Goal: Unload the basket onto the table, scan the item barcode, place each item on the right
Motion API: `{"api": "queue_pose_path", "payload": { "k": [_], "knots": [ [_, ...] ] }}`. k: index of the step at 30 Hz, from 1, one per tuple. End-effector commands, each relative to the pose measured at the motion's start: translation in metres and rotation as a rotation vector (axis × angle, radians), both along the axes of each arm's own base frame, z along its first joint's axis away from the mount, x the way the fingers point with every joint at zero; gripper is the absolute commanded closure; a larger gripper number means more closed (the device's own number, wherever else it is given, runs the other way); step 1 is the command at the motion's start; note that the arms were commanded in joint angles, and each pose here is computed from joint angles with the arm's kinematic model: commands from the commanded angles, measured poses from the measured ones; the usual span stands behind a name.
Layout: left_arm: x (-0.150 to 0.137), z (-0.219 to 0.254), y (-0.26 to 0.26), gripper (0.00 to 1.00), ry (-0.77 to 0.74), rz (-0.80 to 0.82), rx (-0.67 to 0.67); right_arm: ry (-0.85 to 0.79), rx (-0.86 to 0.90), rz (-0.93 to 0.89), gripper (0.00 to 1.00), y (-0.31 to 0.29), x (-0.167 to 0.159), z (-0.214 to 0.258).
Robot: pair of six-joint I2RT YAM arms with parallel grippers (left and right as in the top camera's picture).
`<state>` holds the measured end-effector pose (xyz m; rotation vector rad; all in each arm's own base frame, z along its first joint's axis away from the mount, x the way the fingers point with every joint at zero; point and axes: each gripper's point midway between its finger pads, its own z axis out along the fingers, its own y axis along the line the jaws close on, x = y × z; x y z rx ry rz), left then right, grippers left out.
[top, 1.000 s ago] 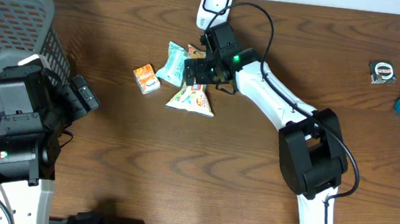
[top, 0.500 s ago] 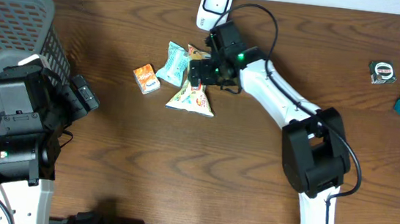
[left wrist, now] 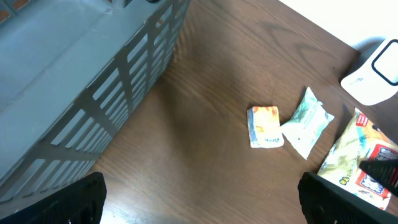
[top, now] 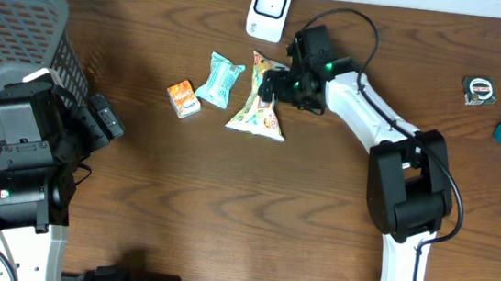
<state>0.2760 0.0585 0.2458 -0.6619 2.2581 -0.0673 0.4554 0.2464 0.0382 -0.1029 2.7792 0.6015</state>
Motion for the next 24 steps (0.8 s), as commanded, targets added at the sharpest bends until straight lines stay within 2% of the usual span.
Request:
{"api": "queue_pose_path", "payload": {
  "k": [1,2,3,4,8,9,13,14,16,19,21,24],
  "knots": [
    [0.0,0.002,0.004,0.02,-0.003,0.021,0.003,0.025,0.005,0.026,0.41,0.007,-0.009,-0.009],
    [0.0,0.002,0.004,0.02,-0.003,0.021,0.003,0.026,0.005,0.026,0.46,0.007,-0.009,-0.009],
    [0.0,0.002,0.004,0.02,-0.003,0.021,0.003,0.029,0.004,0.026,0.6,0.006,-0.01,-0.009],
    [0.0,0.002,0.004,0.02,-0.003,0.021,0.003,0.032,0.002,0.026,0.7,0.006,-0.011,-0.008],
    [0.0,0.002,0.004,0.02,-0.003,0.021,0.003,0.047,-0.005,0.017,0.94,-0.002,-0.015,0.001],
    [0.0,0.002,0.004,0.02,-0.003,0.021,0.003,0.046,-0.005,0.016,0.96,-0.003,-0.016,0.006],
    [0.0,0.002,0.004,0.02,-0.003,0.021,0.003,0.026,-0.019,0.031,0.98,-0.014,-0.022,0.031],
    [0.0,0.002,0.004,0.02,-0.003,0.021,0.003,0.015,-0.023,0.047,0.96,-0.015,-0.024,0.038],
    [0.0,0.002,0.004,0.02,-0.003,0.021,0.003,-0.001,-0.032,0.08,0.82,-0.017,-0.029,0.049],
    [0.0,0.002,0.004,0.02,-0.003,0.021,0.003,0.011,-0.059,0.087,0.76,-0.021,-0.037,0.053],
    [0.0,0.002,0.004,0.02,-0.003,0.021,0.003,0.027,-0.091,0.08,0.78,-0.026,-0.041,0.05],
    [0.0,0.002,0.004,0.02,-0.003,0.021,0.003,0.058,-0.12,0.078,0.88,-0.033,-0.048,0.047]
  ]
}}
